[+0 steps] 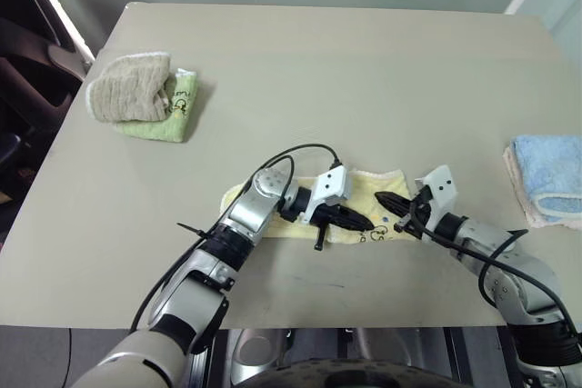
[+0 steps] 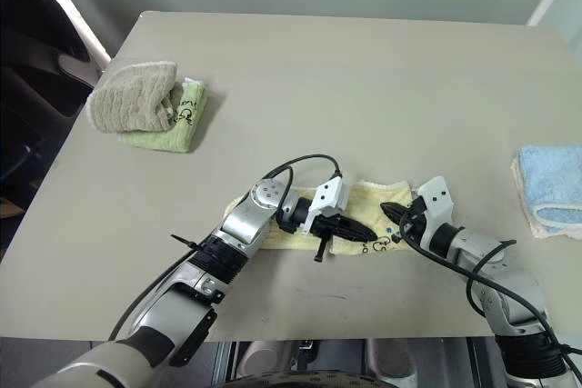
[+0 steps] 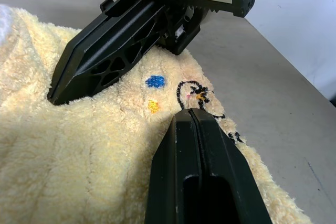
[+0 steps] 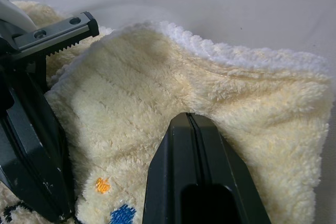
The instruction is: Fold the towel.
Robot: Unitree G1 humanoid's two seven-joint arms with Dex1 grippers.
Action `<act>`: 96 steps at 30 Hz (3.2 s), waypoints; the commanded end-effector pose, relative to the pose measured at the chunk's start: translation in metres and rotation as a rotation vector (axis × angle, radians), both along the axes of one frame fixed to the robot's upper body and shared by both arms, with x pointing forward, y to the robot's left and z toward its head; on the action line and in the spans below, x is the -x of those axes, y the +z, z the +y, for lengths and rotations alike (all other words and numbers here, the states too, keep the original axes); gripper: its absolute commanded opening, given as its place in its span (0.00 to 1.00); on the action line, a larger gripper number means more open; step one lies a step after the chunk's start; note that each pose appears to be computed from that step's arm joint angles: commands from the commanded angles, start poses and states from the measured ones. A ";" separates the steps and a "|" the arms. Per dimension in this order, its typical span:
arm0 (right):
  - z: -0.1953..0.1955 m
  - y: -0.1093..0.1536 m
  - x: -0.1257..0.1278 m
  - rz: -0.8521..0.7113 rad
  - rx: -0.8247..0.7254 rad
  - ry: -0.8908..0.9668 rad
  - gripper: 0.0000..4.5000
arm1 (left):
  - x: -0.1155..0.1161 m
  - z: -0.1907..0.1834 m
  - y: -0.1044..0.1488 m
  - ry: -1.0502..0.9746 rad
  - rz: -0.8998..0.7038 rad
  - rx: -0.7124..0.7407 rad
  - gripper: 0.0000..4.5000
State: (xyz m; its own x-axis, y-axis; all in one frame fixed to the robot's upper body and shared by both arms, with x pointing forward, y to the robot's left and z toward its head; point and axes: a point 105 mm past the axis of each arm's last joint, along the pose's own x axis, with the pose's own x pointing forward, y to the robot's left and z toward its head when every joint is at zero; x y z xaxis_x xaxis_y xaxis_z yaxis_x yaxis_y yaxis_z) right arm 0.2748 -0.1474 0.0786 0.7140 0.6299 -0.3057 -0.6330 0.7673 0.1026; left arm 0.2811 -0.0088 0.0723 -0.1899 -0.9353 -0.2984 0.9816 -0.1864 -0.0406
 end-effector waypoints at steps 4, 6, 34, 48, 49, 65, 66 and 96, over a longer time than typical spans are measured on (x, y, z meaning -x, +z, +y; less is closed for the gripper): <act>0.004 -0.004 0.004 0.019 0.010 0.024 0.00 | 0.005 0.001 -0.005 -0.020 0.016 -0.030 0.00; 0.004 -0.004 0.004 0.019 0.010 0.024 0.00 | 0.005 0.001 -0.005 -0.020 0.016 -0.031 0.00; 0.018 0.102 0.011 -0.213 -0.044 0.239 0.00 | -0.027 0.084 0.136 0.318 -0.059 0.326 0.68; 0.036 0.095 0.036 -0.137 -0.067 0.441 0.26 | -0.016 0.181 0.119 0.621 0.129 0.108 1.00; 0.036 0.094 0.037 -0.139 -0.059 0.450 0.33 | -0.014 0.189 0.114 0.644 0.147 0.086 1.00; 0.037 0.097 0.010 -0.159 -0.098 0.370 1.00 | 0.034 0.236 0.096 0.827 0.620 0.053 1.00; 0.038 0.096 0.009 -0.154 -0.099 0.361 1.00 | 0.038 0.237 0.096 0.837 0.678 0.068 1.00; 0.041 0.090 -0.009 -0.113 -0.108 0.224 1.00 | 0.087 0.263 0.017 1.083 1.256 0.229 1.00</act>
State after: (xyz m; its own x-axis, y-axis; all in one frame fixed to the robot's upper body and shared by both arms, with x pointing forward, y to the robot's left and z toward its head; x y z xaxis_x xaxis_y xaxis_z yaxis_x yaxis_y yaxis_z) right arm 0.2840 -0.1035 0.1577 0.5613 0.8076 -0.1810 -0.7984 0.5860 0.1384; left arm 0.1934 0.2513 0.0906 0.5136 -0.7982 -0.3150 0.0425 0.3903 -0.9197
